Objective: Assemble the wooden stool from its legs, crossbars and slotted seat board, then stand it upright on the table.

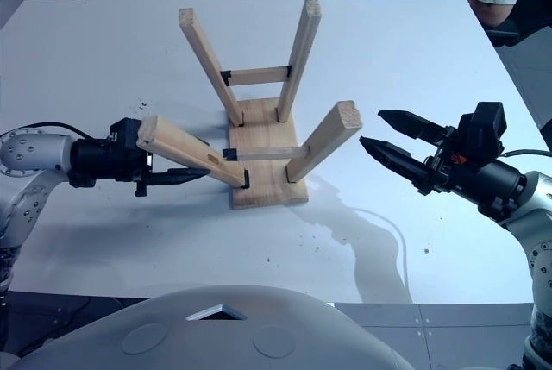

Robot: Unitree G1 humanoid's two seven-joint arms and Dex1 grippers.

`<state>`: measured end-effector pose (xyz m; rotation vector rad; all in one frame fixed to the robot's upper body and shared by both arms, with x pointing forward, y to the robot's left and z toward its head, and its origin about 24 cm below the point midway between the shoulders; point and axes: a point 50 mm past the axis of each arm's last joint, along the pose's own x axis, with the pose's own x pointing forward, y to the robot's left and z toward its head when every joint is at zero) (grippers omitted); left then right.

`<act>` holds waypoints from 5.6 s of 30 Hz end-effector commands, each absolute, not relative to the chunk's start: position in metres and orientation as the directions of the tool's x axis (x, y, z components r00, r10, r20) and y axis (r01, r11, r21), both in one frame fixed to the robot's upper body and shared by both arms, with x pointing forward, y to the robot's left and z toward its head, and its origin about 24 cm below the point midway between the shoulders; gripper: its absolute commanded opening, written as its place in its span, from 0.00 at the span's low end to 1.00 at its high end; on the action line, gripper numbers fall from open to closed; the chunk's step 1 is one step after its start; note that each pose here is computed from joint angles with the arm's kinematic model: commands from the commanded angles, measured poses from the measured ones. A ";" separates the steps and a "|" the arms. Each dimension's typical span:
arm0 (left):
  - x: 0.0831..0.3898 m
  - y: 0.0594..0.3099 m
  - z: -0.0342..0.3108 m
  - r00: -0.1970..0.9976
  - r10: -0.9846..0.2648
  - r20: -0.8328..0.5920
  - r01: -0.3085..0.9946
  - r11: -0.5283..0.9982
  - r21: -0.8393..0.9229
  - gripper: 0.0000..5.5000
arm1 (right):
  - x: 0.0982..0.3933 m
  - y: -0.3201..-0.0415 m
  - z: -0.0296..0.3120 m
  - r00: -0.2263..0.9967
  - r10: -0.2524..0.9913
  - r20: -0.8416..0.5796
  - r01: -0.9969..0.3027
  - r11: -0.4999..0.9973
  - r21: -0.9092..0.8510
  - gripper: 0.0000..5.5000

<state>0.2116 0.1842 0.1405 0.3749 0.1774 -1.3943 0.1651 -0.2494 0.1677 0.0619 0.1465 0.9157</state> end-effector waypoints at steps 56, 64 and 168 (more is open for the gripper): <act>0.254 0.179 0.054 0.232 -0.748 -0.621 0.875 0.439 -0.202 0.38 | 0.287 -0.072 0.087 0.652 0.665 -0.363 -0.682 0.724 0.103 0.54; 0.265 0.171 0.049 0.288 -0.695 -0.659 0.866 0.483 -0.131 0.38 | 0.264 -0.058 0.059 0.550 0.715 -0.431 -0.748 0.652 0.127 0.54; 0.248 0.214 0.105 0.367 -0.823 -0.434 0.919 0.392 0.034 0.64 | 0.159 -0.198 0.087 0.598 0.626 -0.501 -0.745 0.665 -0.058 0.54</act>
